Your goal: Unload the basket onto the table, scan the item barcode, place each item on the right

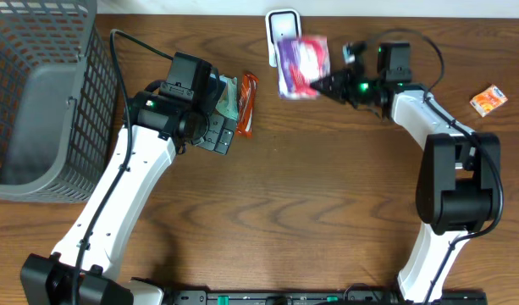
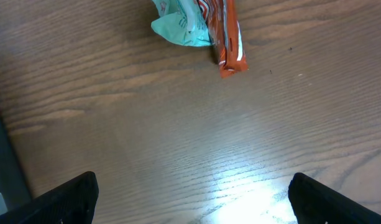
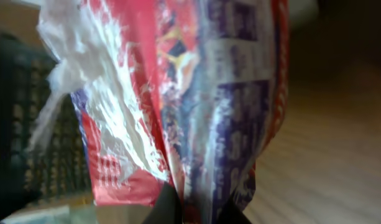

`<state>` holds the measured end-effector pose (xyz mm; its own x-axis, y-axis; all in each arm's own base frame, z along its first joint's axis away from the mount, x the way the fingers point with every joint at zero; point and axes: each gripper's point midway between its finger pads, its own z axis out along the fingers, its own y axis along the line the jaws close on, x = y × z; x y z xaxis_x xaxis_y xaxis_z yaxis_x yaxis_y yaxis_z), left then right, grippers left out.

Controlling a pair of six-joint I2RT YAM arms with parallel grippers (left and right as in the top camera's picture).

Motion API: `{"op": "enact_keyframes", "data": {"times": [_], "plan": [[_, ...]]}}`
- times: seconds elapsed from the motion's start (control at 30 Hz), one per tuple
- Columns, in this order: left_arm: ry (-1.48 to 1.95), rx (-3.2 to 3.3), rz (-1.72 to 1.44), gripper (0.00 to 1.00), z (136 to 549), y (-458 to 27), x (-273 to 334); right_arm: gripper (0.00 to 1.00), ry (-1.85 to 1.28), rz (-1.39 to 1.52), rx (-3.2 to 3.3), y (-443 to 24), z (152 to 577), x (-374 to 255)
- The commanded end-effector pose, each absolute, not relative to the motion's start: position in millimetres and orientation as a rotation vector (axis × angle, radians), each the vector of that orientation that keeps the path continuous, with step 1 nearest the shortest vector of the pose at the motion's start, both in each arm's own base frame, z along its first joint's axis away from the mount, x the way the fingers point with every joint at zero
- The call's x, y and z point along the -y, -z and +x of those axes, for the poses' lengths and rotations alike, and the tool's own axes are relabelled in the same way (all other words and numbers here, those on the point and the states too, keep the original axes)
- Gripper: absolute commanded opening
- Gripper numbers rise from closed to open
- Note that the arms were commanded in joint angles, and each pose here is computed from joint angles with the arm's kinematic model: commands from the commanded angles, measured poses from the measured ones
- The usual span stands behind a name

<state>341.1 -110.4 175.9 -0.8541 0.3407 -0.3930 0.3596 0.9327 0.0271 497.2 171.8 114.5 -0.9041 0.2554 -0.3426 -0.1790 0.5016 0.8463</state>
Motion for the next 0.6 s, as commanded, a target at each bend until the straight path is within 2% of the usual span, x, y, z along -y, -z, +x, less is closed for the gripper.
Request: {"op": "enact_keyframes", "data": {"times": [0.0,0.13,0.27,0.57], "plan": [[0.078,-2.688,0.488,0.98,343,-179,111,0.01,-1.395,0.261,-2.281,-137,516,-186],[0.078,-2.689,0.488,0.98,343,-179,111,0.01,-1.163,0.441,-2.220,-131,544,-181],[0.078,-2.689,0.488,0.98,343,-179,111,0.01,-1.007,0.498,-2.161,-130,556,-185],[0.078,-2.689,0.488,0.98,343,-179,111,0.01,-1.075,0.582,-2.017,-137,576,-198]]}}
